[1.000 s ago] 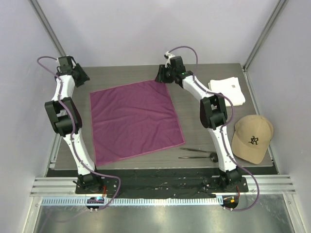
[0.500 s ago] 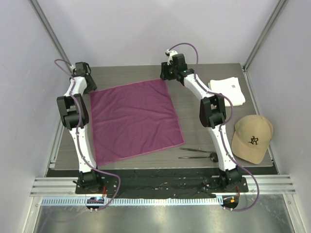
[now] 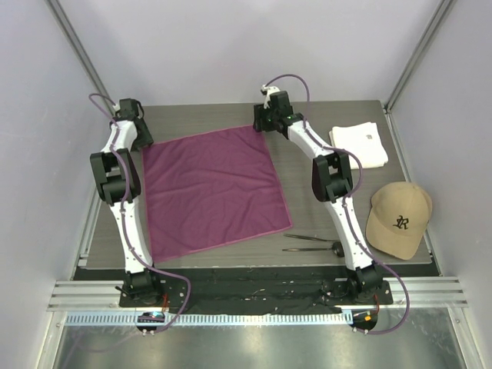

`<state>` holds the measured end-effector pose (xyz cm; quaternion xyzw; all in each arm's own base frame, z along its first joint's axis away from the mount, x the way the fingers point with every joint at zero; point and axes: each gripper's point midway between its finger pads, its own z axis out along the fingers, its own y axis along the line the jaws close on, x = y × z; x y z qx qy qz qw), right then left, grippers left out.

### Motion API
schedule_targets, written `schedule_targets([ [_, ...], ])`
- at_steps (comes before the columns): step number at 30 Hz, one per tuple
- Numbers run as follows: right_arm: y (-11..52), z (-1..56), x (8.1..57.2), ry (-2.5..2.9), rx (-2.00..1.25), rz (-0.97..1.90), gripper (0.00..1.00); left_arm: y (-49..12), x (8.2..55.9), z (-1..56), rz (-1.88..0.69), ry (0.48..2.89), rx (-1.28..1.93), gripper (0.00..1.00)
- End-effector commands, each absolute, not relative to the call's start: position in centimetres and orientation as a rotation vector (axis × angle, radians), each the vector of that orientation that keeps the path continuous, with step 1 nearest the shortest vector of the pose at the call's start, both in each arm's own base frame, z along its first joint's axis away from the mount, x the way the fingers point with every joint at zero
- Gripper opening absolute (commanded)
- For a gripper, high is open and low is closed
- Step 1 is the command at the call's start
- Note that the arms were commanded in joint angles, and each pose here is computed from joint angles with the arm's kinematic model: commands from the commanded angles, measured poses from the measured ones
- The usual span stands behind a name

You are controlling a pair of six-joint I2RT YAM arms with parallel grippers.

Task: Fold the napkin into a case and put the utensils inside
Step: Pick up the flattened napkin from the center of the board.

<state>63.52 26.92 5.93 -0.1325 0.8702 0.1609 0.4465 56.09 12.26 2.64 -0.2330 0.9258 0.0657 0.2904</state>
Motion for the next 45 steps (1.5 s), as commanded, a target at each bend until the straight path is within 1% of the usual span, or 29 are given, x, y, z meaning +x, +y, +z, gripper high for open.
schedule_targets([
  [1,27.5,7.4,64.9,2.091,-0.305,0.370,0.64,11.7,54.4,0.5,0.169,2.587,-0.599,0.49],
  [5,27.8,7.1,65.5,2.075,-0.288,0.370,0.65,11.4,54.9,0.3,0.140,2.591,-0.597,0.41],
  [7,27.9,7.6,65.9,2.057,-0.270,0.371,0.67,11.2,55.3,0.4,0.118,2.586,-0.589,0.35],
  [9,28.0,7.0,66.2,2.054,-0.247,0.377,0.69,10.9,55.6,0.6,0.089,2.575,-0.587,0.31],
  [10,28.2,7.2,66.4,2.043,-0.243,0.385,0.69,10.6,55.9,0.9,0.064,2.567,-0.579,0.27],
  [12,28.3,6.9,66.6,2.032,-0.241,0.357,0.70,10.5,56.1,1.2,0.052,2.557,-0.585,0.25],
  [13,28.3,7.2,66.8,2.022,-0.242,0.351,0.72,10.2,56.2,1.7,0.029,2.549,-0.582,0.21],
  [15,28.5,6.9,66.8,2.022,-0.252,0.350,0.72,9.8,56.4,2.4,0.004,2.534,-0.581,0.18],
  [16,28.6,6.9,66.8,2.017,-0.271,0.338,0.71,9.7,56.4,2.9,-0.005,2.520,-0.580,0.15],
  [17,28.6,6.9,66.8,2.011,-0.289,0.329,0.68,9.4,56.5,3.4,-0.024,2.512,-0.578,0.13],
  [20,30.0,7.2,66.6,1.979,-0.359,0.320,0.66,9.0,56.3,3.7,-0.034,2.501,-0.596,0.12],
  [21,30.4,6.8,66.4,1.982,-0.374,0.311,0.66,8.9,56.1,3.5,-0.035,2.505,-0.599,0.10],
  [22,30.7,7.3,66.5,1.968,-0.375,0.277,0.65,8.2,56.1,3.5,-0.077,2.510,-0.596,0.10],
  [23,30.6,7.3,66.5,1.963,-0.379,0.255,0.62,8.0,56.2,3.6,-0.085,2.506,-0.596,0.09],
  [25,31.0,7.3,66.5,1.956,-0.398,0.232,0.58,7.5,56.2,3.8,-0.105,2.502,-0.594,0.08],
  [26,30.9,7.3,66.5,1.955,-0.399,0.218,0.51,7.4,56.3,4.0,-0.108,2.497,-0.597,0.08],
  [28,30.4,7.0,66.5,1.970,-0.387,0.189,0.42,7.3,56.3,4.3,-0.109,2.493,-0.594,0.08],
  [30,30.2,6.5,66.0,1.997,-0.411,0.177,0.41,7.0,56.2,4.8,-0.116,2.487,-0.589,0.08],
  [31,30.0,6.4,65.9,2.006,-0.411,0.166,0.36,6.9,56.1,5.0,-0.120,2.482,-0.591,0.08],
  [33,29.8,5.9,65.5,2.032,-0.430,0.153,0.33,6.5,56.1,5.5,-0.140,2.470,-0.589,0.08],
  [34,29.9,5.6,65.2,2.041,-0.441,0.156,0.26,6.5,56.0,5.6,-0.143,2.466,-0.593,0.08],
  [36,29.8,5.7,65.0,2.042,-0.451,0.136,0.19,6.2,56.1,6.0,-0.150,2.457,-0.594,0.07],
  [37,29.5,5.7,65.1,2.044,-0.445,0.119,0.12,6.0,56.1,6.3,-0.157,2.452,-0.589,0.07],
  [39,29.5,5.8,65.3,2.032,-0.457,0.105,0.08,6.0,56.1,6.5,-0.154,2.449,-0.587,0.06],
  [40,29.4,5.9,65.4,2.025,-0.458,0.096,0.02,6.0,56.1,6.8,-0.157,2.445,-0.585,0.06],
  [41,29.1,6.0,65.7,2.018,-0.446,0.076,0.01,6.0,56.1,7.0,-0.153,2.442,-0.585,0.06],
  [44,29.1,7.0,66.3,1.980,-0.427,0.078,0.01,5.9,56.1,7.6,-0.166,2.433,-0.583,0.05],
  [45,29.1,7.9,66.5,1.961,-0.422,0.087,0.01,5.8,56.1,7.9,-0.168,2.429,-0.582,0.03],
])
